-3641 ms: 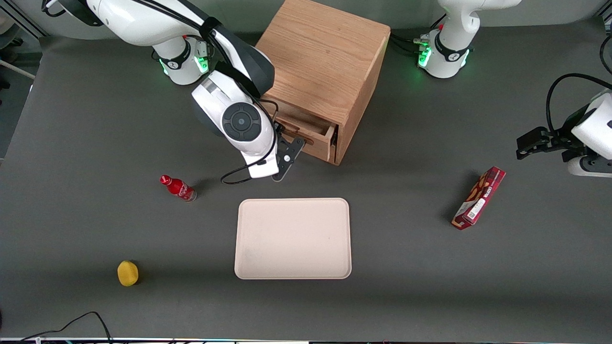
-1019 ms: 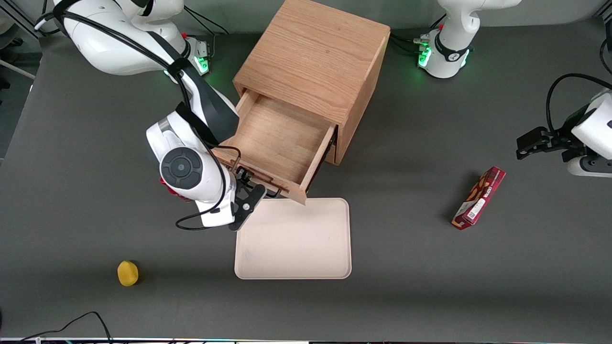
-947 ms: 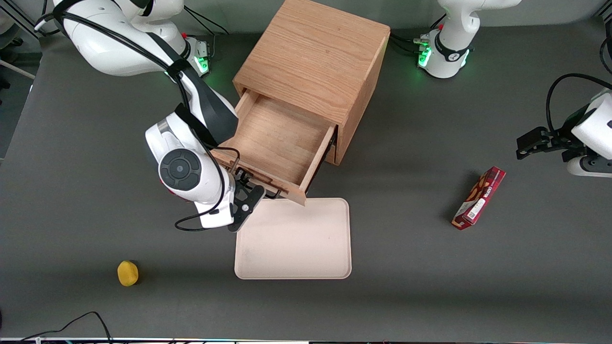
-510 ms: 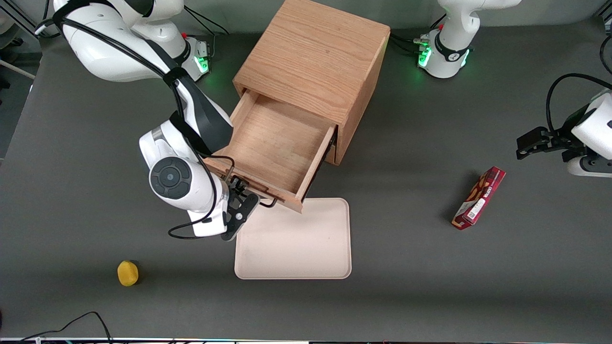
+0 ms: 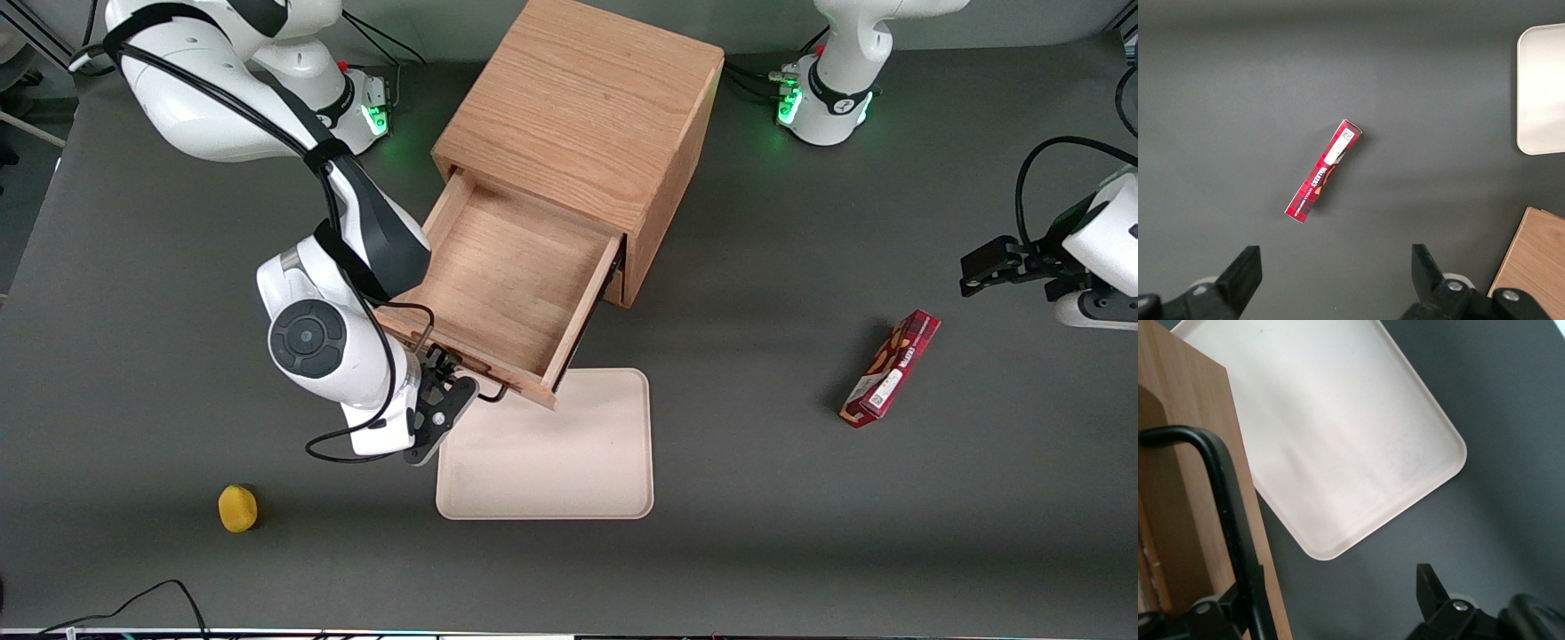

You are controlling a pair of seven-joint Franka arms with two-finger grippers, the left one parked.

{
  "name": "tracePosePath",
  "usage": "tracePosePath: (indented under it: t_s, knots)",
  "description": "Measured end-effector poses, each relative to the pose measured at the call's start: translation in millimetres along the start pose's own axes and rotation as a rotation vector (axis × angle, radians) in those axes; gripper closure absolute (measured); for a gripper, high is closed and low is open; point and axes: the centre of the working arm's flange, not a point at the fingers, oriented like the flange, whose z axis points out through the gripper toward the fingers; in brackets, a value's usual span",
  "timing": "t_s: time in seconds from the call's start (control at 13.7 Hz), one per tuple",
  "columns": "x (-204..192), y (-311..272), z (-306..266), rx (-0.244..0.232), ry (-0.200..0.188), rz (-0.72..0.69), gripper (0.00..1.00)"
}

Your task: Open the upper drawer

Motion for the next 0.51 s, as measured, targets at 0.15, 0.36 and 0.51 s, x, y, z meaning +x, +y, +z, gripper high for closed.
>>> tracePosePath:
  t_s: [0.15,0.36,0.51]
  knots:
    - [2.5,-1.9,-2.7,-0.010,0.002,-0.007,0.00]
    - [3.1,-3.4,-5.3,-0.009,-0.002,-0.009,0.00]
    - [2.8,-4.0,-12.1,-0.006,-0.012,-0.008,0.00]
